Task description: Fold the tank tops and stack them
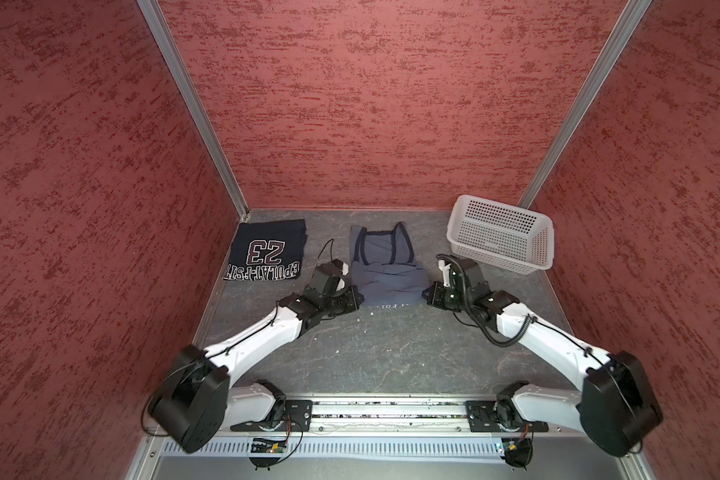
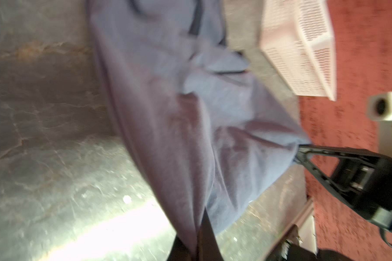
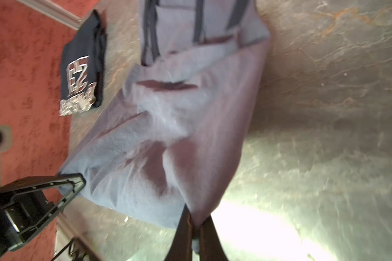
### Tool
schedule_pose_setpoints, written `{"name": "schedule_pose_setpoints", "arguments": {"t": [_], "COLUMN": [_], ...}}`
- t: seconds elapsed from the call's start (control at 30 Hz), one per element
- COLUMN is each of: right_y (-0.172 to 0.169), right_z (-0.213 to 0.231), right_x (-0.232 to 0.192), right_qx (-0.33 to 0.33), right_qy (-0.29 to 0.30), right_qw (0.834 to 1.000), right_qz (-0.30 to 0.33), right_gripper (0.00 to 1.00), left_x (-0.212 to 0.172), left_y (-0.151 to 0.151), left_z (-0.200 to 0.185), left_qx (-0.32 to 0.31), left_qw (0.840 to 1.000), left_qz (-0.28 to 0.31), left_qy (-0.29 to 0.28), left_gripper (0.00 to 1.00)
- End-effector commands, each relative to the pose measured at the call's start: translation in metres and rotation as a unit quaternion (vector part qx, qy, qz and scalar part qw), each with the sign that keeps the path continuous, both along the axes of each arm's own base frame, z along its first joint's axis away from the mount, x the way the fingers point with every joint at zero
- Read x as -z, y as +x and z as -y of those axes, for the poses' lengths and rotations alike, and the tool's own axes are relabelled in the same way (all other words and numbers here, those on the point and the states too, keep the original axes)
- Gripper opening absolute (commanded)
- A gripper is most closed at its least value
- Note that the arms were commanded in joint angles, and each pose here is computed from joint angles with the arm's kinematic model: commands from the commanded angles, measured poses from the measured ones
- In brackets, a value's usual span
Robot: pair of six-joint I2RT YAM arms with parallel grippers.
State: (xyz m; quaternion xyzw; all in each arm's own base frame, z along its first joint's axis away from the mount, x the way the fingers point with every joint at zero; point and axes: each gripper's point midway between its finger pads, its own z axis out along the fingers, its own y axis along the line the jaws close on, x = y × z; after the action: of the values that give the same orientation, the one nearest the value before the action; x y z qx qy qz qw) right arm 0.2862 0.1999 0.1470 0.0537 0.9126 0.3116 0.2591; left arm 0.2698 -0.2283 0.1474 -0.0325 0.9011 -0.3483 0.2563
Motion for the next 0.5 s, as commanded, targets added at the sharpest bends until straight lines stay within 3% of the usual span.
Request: {"name": "schedule_pose_setpoints", "arguments": {"t": [0.0,0.17,0.3,0.47], "right_y": [-0.012,0.009,0.045,0.100], "right_z": [0.003,-0.002,-0.007,-0.016], "right_x": [-0.028,-0.079,-0.102,-0.093], "right_qx": [0.011,0.015,0.014,0.000], "right_qy": [-0.005,0.005,0.010,0.023], "right_qw": [1.000,0.998,0.996,0.997], "right_qz": [-0.001,0.056,0.086,0.078], "right_gripper": [0.04,0.04,0.06,0.09], "left_x": [-0.019,-0.066,-0.072,-0.062], "left_y": [-0.017,-0.002,0.033,0.086], "left_z": [-0.016,-0.018,-0.028,-0.033], "left_qx": [-0.021,-0.039,-0.077,-0.104], "left_qw": [1.000,0.999,0.997,0.994], "left_qz": [-0.002,0.031,0.017,-0.014], "left_qy": [0.017,-0.008,-0.020,-0.040], "left_gripper": [0.05,0.05,0.05,0.05]}}
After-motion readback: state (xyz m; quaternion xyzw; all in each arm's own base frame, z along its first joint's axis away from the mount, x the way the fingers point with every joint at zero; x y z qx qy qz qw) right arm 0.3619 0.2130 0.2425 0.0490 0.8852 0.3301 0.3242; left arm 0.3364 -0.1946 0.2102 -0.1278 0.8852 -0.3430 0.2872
